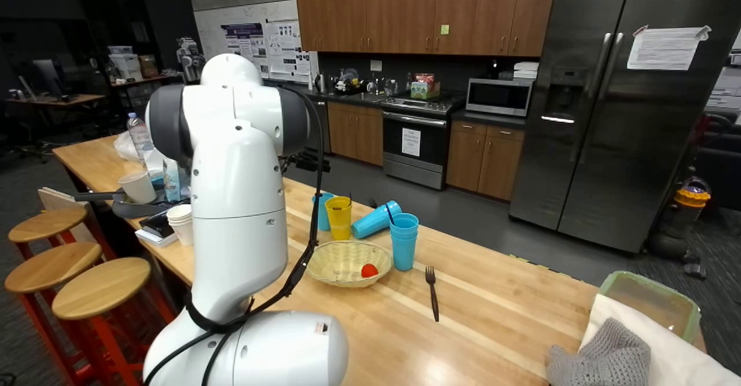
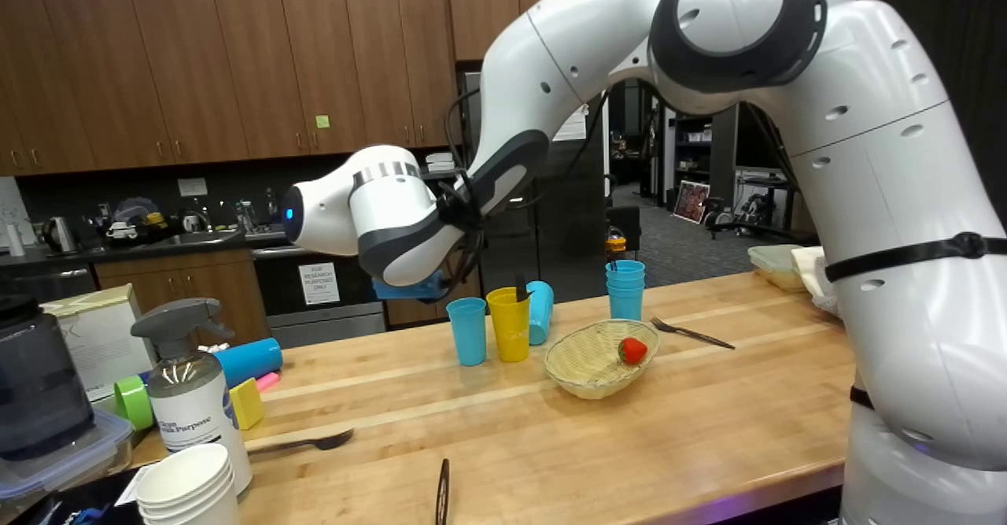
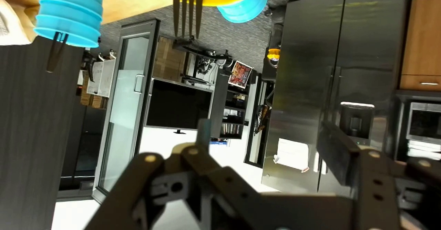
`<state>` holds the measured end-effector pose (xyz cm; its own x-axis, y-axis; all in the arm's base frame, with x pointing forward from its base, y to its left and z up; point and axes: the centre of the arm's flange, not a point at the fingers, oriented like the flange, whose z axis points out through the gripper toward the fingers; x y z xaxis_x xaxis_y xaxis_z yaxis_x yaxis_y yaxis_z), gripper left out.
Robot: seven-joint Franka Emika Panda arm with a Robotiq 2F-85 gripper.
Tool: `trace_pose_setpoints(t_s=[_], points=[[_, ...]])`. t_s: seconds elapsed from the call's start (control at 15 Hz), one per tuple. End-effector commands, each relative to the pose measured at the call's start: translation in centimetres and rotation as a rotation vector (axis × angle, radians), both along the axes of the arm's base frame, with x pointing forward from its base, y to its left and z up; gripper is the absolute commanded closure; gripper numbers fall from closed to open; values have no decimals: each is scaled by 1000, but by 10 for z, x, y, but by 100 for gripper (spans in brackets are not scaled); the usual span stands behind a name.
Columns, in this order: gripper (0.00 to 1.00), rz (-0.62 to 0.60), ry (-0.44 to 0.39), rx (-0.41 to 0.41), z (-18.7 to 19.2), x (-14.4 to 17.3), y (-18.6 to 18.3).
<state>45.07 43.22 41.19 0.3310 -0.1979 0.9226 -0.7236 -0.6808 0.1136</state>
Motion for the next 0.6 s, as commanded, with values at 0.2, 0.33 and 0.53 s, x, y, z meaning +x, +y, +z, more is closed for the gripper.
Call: trace_pose_setpoints(t_s=[0.2,0.33,0.53], points=[[0,-48,-9,10,15,7,-24],[0,-68,-3,15,22,10,-38],[0,-48,87,30,41,8,-64]])
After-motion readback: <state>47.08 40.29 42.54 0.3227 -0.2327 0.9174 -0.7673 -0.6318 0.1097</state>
